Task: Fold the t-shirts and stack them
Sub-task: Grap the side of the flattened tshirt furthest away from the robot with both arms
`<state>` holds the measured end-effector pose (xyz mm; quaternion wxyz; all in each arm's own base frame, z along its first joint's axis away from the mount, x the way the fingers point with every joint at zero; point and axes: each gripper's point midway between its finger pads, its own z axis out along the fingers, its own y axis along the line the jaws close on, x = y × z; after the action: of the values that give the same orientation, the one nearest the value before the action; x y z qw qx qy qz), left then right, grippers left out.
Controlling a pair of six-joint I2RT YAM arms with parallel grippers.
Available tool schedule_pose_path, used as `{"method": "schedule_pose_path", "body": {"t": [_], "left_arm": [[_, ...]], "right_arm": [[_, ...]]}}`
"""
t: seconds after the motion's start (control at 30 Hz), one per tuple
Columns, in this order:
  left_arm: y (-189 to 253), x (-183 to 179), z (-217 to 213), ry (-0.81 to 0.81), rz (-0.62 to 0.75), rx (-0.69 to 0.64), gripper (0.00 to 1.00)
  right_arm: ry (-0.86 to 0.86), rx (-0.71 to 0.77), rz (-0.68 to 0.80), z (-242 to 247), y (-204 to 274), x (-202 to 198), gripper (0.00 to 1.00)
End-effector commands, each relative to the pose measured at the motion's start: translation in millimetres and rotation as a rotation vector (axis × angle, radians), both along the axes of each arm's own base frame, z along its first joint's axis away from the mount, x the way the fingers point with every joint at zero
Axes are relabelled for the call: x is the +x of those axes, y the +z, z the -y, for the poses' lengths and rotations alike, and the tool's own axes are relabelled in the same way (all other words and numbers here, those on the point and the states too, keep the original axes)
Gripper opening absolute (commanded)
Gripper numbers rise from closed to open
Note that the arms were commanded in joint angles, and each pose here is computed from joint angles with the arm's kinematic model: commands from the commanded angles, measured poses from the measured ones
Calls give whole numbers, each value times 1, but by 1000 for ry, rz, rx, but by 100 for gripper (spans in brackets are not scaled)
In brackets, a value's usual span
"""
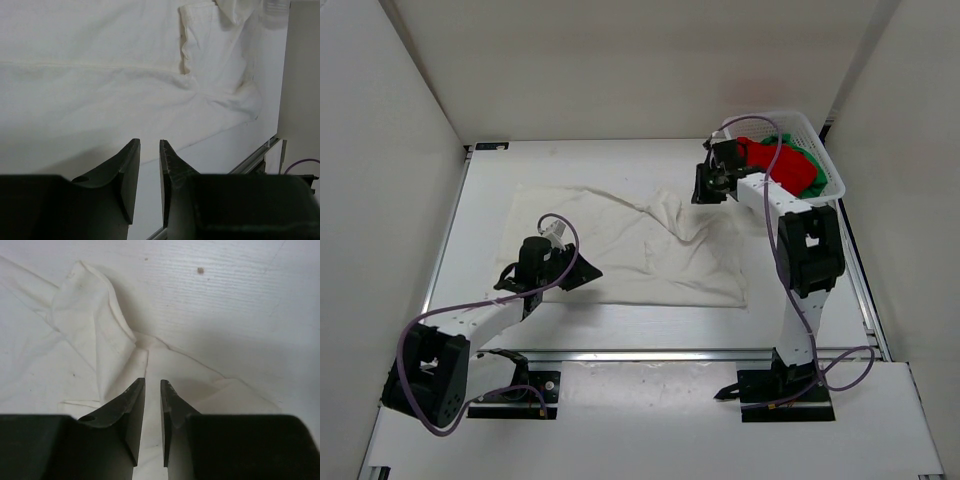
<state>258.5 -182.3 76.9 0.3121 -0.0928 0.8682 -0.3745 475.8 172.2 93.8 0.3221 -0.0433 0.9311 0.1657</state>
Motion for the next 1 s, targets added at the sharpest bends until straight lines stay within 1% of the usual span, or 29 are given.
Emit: {"method": "schedule_pose_path", "body": {"t": [0.0, 0.07, 0.1, 0.23, 0.4, 0.5, 0.57, 0.6, 0.63, 0.73, 0.8, 0.97], "left_arm": [[3, 2, 2, -14, 20, 4, 33], [2, 3, 3, -19, 17, 2, 33], [5, 5, 4, -19, 23, -3, 33], [1, 4, 6, -26, 10, 7, 33], [-2, 4, 5, -24, 6, 10, 33], [0, 6, 4, -18, 8, 7, 33], [-1, 6, 4, -16, 6, 9, 34], [-1, 6, 5, -21, 5, 10, 33], [-2, 5, 4, -17, 2, 10, 33], [0, 7, 3, -18, 9, 10, 33], [1, 9, 1, -7, 9, 5, 33], [-2, 9, -2, 1, -2, 11, 33]], "right_arm": [[43, 55, 17, -21, -1, 6, 18], [57, 67, -15, -29, -11, 1, 17], [36, 66, -42, -25, -23, 2, 18], [64, 86, -31, -34, -22, 7, 19], [56, 72, -68, -33, -38, 10, 22], [41, 78, -41, -33, -31, 19, 23], [41, 70, -43, -34, -34, 24, 23], [44, 69, -66, -34, -38, 20, 23], [37, 65, -58, -32, -36, 26, 23], [50, 71, -59, -42, -36, 27, 21], [41, 57, -74, -37, -39, 28, 23], [17, -15, -74, -28, -43, 29, 23]]}}
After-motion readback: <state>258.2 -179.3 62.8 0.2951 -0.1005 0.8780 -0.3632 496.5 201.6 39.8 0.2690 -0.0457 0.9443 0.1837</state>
